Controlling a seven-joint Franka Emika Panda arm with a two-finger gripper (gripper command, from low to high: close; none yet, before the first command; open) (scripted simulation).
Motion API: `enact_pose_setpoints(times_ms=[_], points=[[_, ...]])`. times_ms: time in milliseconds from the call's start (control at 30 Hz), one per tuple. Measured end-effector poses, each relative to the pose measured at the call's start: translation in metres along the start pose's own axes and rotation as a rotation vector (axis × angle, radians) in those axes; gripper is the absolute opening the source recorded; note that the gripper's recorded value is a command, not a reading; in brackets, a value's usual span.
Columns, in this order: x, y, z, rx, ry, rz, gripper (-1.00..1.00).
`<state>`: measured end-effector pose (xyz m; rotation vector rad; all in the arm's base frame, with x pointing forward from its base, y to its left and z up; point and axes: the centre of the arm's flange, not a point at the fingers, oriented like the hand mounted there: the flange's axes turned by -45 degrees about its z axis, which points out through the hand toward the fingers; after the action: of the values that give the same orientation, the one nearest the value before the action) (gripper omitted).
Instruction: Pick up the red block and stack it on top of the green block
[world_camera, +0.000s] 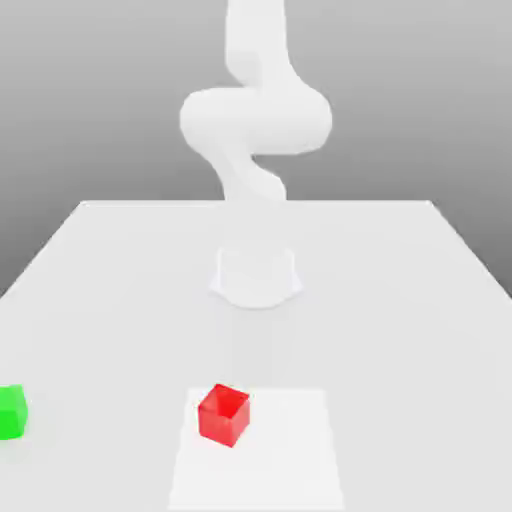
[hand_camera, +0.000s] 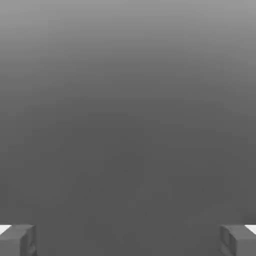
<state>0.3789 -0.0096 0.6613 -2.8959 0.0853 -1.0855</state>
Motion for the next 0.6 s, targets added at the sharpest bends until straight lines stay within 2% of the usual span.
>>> enact_pose_setpoints(times_ms=[133, 300, 433, 600], points=[[-0.031, 0.016, 0.103, 0.018, -0.156, 0.099, 0.0], [-0.096, 0.029, 0.211, -0.006, -0.344, 0.207, 0.0], [-0.168, 0.039, 0.279, -0.063, -0.491, 0.286, 0.0], [-0.265, 0.058, 0.33, -0.178, -0.649, 0.371, 0.0]])
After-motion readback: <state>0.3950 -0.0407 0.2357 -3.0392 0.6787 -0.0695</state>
